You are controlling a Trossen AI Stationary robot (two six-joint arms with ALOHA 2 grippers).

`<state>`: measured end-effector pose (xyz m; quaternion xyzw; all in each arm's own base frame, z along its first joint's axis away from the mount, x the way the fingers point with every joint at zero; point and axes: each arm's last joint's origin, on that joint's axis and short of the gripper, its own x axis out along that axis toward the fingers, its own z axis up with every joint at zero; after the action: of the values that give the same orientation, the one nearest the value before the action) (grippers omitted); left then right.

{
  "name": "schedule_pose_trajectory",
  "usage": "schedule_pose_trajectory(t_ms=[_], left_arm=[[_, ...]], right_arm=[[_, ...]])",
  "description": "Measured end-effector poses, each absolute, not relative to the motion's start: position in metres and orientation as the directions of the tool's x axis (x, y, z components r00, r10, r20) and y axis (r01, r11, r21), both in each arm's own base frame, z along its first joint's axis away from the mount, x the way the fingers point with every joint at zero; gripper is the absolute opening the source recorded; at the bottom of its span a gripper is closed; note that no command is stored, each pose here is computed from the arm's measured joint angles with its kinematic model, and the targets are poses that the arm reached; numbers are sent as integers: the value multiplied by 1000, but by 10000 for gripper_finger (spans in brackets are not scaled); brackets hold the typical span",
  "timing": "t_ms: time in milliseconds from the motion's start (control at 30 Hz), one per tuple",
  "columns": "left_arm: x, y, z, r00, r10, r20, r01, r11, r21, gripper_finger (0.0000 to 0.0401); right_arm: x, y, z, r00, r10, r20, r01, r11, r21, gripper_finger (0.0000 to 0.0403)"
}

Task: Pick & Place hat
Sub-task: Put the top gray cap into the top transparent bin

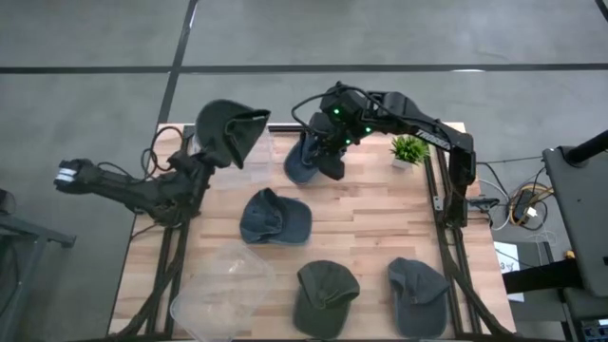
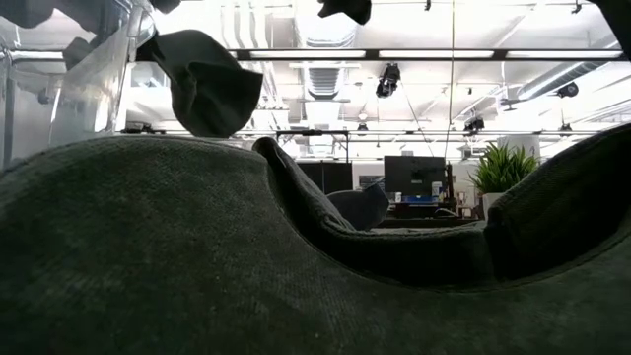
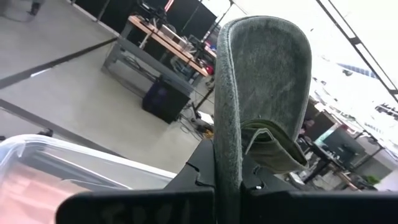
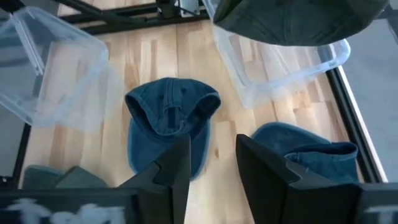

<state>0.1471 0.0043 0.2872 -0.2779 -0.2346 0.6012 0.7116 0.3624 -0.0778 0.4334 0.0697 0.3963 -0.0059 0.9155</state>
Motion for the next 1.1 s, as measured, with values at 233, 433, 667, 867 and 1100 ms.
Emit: schedule_pose_trajectory(t_ms=[233,433,667,867,1100], left_arm=[[150,8,283,142,990,0,-758,109,-644,3],[152,11,265,125,992,0,-723,91,-685,3],[143,14,259,105,994,0,-674,71,-735,3],[142,14,245,106,994,0,-658,70,-750,3],[142,15,242,99,995,0,-677,67,-733,3]], right_arm=[[367,-79,419,647,53,-761,30,995,94,116],[369,-80,410,630,57,-775,-2,997,72,124],[361,-78,420,649,53,-759,-10,998,61,127],[350,-75,431,673,47,-738,-11,999,53,119],[344,-74,437,685,44,-727,-11,999,51,113]])
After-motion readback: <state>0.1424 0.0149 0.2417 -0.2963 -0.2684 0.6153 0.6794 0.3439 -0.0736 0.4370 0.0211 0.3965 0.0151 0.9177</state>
